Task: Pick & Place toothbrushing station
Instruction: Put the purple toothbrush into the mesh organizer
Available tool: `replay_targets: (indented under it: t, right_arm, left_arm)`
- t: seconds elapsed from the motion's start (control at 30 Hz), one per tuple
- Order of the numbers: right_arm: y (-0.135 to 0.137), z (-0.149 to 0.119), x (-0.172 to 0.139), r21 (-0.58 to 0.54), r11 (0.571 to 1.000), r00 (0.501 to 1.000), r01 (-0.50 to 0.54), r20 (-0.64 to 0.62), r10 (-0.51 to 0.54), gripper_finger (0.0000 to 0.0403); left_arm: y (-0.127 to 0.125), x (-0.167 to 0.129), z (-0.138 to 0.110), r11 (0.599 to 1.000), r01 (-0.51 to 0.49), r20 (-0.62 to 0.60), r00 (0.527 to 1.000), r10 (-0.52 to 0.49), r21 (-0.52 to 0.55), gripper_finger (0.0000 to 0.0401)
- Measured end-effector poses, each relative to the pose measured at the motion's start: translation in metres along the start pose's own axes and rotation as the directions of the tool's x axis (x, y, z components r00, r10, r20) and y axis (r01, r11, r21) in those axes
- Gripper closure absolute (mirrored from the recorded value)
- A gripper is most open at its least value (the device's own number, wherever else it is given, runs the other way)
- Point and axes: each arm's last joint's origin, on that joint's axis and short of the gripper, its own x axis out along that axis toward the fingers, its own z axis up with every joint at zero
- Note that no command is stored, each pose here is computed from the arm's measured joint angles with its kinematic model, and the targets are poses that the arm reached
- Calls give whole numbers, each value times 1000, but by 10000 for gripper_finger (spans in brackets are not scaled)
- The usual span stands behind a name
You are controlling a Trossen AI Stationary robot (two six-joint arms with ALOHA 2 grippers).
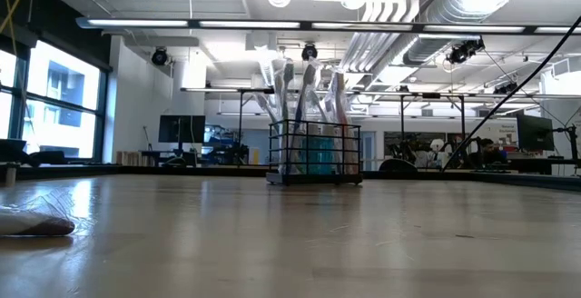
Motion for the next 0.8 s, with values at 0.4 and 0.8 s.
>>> replay_targets:
  t: [0.4,0.8]
  right_arm:
    - [1,0,0,3,999,999,-38,-14,38,400]
    - [2,-1,0,2,998,998,-66,-23,67,400]
  left_arm:
    - [-45,101,-30,988,114,-318,945,-75,106,157]
    - [-44,120,-34,992,125,-112,986,-122,27,157]
